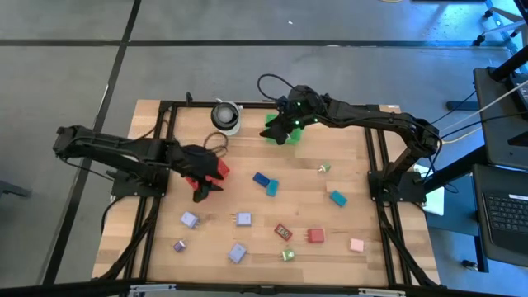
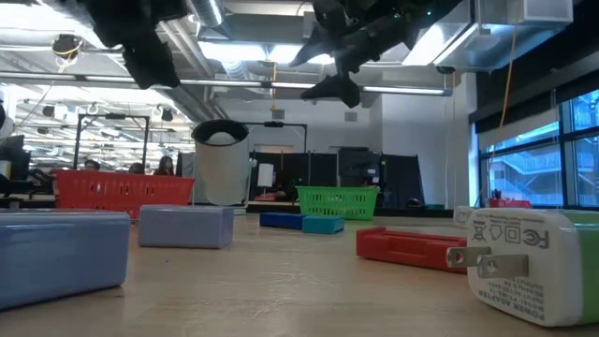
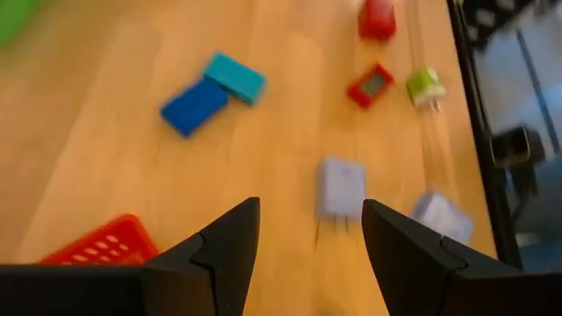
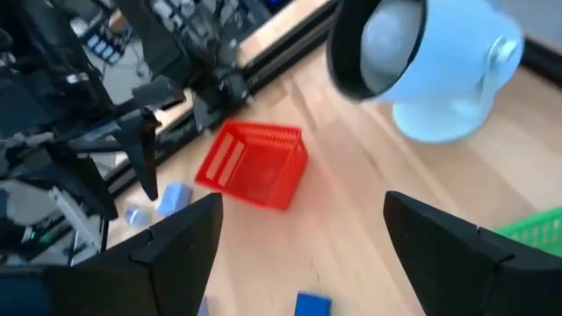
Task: Pick & Place Office items
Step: Put the top left light purple charger adapter into the red bin
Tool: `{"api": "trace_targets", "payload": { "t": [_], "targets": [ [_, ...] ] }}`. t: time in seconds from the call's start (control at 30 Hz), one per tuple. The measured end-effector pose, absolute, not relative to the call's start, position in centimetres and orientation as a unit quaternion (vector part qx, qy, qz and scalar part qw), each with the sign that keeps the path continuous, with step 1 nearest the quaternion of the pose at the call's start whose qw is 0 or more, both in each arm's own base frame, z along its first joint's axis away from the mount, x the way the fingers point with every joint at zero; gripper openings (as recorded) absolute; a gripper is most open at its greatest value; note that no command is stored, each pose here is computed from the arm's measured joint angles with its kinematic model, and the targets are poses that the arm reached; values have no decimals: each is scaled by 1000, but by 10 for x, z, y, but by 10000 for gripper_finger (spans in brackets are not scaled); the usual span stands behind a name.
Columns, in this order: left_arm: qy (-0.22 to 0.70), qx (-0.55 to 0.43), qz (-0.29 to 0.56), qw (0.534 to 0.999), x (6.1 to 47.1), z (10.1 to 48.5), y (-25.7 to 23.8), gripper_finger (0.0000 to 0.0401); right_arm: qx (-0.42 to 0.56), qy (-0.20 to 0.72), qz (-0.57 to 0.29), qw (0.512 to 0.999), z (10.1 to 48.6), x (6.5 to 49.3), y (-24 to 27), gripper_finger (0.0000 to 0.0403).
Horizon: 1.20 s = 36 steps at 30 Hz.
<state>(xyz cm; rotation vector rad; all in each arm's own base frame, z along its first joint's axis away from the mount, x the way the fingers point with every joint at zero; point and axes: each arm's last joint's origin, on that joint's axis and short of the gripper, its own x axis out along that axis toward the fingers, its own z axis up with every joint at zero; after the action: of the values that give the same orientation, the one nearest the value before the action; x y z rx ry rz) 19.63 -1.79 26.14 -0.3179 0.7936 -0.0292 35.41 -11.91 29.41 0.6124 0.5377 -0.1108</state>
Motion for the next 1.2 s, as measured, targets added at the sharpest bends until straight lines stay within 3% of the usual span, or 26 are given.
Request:
{"api": "trace_targets", "payload": {
  "t": [0.43,0.73,0.9,1.2],
  "targets": [
    [587,-91,-11,804,214,242,-46,198,277,281,-48,918,291,352,-118,318],
    [597,5,-64,800,220,231,-60,174,273,281,-47,919,291,352,-118,318],
    [594,9,-66,802,219,231,-67,165,271,281,-52,919,291,352,-118,318],
    [599,22,-65,798,217,230,-68,214,259,278,-90,921,291,352,-121,318]
  ]
}}
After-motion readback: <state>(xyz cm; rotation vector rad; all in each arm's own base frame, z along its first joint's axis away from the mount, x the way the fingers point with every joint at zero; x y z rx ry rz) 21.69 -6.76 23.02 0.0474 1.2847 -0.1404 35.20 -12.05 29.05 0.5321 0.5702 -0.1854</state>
